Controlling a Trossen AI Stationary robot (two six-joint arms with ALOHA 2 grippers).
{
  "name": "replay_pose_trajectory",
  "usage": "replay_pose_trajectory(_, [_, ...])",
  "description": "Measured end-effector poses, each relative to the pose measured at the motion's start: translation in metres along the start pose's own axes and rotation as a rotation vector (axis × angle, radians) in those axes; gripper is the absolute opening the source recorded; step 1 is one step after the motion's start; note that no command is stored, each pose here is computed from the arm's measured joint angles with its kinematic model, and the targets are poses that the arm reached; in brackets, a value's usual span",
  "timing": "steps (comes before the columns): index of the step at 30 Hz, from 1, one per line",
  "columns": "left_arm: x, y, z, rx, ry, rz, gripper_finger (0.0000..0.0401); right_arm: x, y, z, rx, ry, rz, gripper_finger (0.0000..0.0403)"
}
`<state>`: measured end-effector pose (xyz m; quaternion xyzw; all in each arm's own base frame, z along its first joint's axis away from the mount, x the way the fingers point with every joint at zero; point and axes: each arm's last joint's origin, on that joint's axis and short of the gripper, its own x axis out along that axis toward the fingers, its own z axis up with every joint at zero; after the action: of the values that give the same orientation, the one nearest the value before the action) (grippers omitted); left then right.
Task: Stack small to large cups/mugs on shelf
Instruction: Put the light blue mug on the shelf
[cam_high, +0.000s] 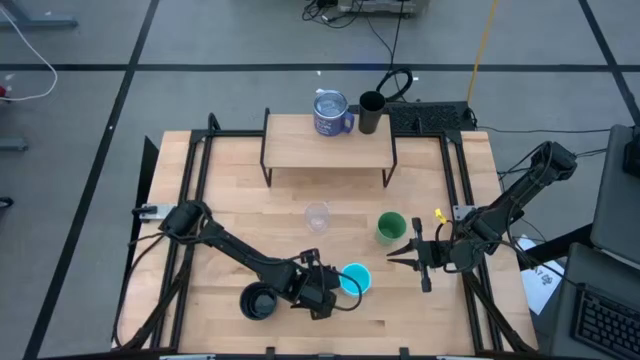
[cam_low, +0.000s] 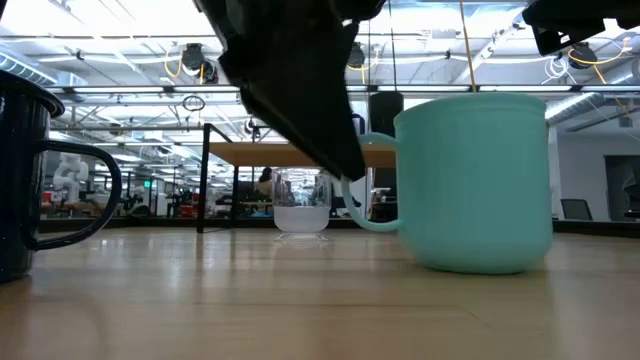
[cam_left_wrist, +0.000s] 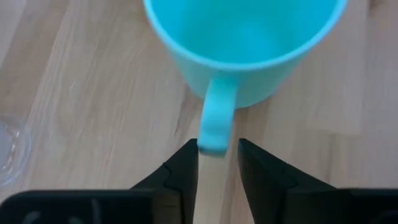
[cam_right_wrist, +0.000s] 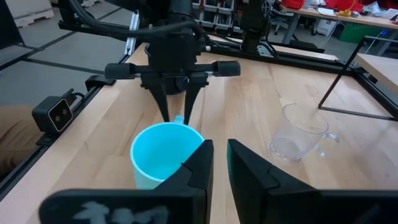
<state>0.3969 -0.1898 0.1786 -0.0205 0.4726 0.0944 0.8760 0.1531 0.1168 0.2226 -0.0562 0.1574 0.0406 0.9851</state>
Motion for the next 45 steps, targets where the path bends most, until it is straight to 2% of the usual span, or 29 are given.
replay_pose_trajectory(14, [0.005,0.006,0.013,0.092,-0.053,-0.057,0.0120,0.000,0.000,0.000,-0.025,0.000,0.000,0.0036])
replay_pose_trajectory(38, [0.005,0.005,0.014,0.094,-0.064,-0.073,0.0119,0.000,0.000,0.000,-0.033,0.000,0.000,0.0036])
replay_pose_trajectory(45, [0.005,0.004,0.014,0.102,-0.054,-0.096,0.0074,0.000,0.000,0.000,-0.033,0.000,0.000,0.0036])
